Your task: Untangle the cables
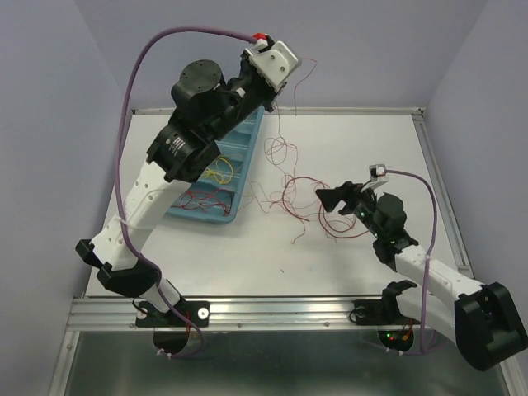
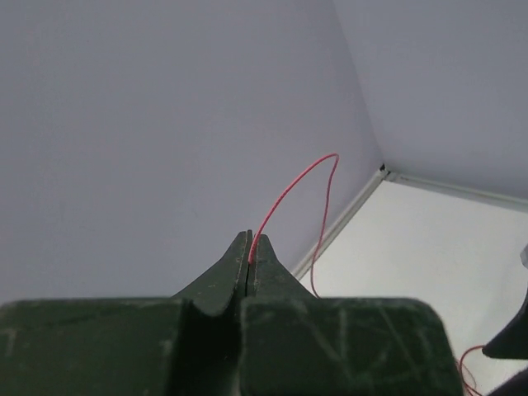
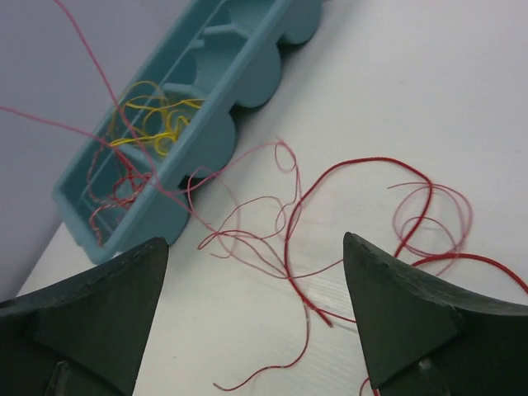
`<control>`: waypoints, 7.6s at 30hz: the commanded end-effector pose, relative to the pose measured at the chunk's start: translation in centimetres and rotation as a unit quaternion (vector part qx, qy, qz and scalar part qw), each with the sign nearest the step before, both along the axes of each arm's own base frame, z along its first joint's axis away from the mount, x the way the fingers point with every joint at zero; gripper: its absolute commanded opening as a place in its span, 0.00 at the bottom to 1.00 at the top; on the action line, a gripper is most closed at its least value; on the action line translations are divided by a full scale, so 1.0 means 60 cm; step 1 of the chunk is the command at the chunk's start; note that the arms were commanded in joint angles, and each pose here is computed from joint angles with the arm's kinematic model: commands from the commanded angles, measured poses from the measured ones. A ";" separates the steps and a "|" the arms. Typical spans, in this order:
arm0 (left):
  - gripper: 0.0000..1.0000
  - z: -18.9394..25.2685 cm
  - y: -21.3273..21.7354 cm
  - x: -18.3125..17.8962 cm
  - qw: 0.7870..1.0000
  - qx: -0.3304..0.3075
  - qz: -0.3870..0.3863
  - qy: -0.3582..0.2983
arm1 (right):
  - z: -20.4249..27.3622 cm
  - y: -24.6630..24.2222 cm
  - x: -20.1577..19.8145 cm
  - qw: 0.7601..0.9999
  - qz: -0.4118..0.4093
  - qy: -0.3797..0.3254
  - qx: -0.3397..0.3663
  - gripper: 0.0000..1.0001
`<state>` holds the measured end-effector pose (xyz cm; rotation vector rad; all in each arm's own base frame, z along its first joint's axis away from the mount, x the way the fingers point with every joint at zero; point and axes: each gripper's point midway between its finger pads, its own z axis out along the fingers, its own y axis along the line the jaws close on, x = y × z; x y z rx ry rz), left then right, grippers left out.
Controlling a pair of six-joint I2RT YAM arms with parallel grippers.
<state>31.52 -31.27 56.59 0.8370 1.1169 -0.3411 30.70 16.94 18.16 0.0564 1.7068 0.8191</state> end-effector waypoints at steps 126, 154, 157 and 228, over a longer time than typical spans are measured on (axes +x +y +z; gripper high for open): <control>0.00 0.157 0.225 0.105 0.919 -0.165 0.251 -0.256 | -0.050 -0.028 0.045 0.997 -0.034 0.066 0.035 0.78; 0.00 -0.273 0.428 0.475 0.966 -0.064 0.250 -0.028 | -0.051 -0.026 0.044 0.996 -0.032 0.068 0.041 0.78; 0.00 -0.280 0.416 0.471 0.971 -0.061 0.230 -0.020 | -0.051 -0.025 0.044 0.996 -0.030 0.069 0.041 0.78; 0.70 -0.446 0.047 0.079 0.968 -0.024 -0.081 0.235 | -0.148 -0.046 0.091 0.976 -0.091 0.192 -0.044 0.63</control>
